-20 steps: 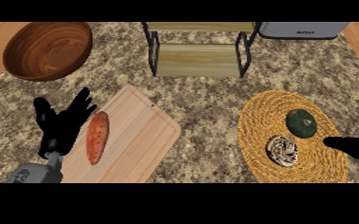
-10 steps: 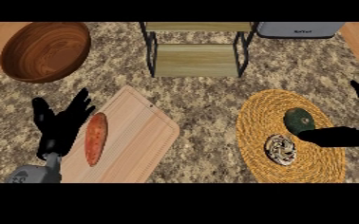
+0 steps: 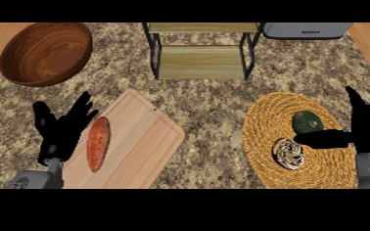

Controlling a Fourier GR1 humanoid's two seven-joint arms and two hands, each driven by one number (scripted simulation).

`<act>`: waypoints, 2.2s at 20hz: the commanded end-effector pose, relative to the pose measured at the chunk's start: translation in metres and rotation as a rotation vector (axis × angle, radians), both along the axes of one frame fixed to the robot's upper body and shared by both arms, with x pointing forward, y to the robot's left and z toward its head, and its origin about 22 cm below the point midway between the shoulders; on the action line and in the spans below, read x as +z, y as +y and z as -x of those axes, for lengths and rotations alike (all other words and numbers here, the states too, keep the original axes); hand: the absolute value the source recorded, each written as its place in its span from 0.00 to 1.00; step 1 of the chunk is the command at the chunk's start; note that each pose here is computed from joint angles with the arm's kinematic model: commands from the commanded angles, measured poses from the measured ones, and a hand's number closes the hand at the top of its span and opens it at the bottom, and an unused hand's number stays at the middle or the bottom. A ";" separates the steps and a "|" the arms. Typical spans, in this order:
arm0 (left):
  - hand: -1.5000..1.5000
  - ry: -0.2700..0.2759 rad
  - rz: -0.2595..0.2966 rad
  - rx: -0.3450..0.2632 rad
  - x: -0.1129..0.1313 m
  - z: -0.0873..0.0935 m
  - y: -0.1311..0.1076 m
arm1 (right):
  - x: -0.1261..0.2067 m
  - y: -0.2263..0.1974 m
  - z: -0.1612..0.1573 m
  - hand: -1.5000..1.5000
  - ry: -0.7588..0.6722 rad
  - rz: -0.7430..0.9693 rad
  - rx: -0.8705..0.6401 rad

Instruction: Pick the squash from the placemat and place it in the tiered shelf

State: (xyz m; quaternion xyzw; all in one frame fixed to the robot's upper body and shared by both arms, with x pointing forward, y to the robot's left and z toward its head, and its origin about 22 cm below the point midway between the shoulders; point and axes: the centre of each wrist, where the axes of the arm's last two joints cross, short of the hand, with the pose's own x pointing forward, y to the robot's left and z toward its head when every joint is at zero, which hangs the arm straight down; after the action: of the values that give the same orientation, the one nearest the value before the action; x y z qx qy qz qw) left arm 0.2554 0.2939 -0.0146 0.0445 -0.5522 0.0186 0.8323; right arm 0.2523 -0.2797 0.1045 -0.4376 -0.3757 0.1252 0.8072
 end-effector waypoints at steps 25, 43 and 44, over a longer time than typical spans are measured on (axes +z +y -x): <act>0.50 0.061 0.008 0.001 -0.019 0.019 0.001 | -0.081 -0.021 -0.027 0.00 0.034 0.076 -0.112; 0.50 0.076 0.013 -0.009 -0.010 0.006 -0.014 | -0.083 0.072 -0.031 1.00 -0.034 0.061 0.320; 0.50 0.069 0.004 0.001 -0.015 0.005 0.000 | -0.071 0.116 -0.038 1.00 -0.047 0.047 0.442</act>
State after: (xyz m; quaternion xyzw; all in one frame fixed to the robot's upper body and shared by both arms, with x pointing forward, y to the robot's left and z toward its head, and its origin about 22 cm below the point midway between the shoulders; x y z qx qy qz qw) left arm 0.2512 0.2929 -0.0145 0.0421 -0.5522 0.0185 0.8324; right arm 0.2937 -0.2342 0.0212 -0.4142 -0.4191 0.2317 0.7741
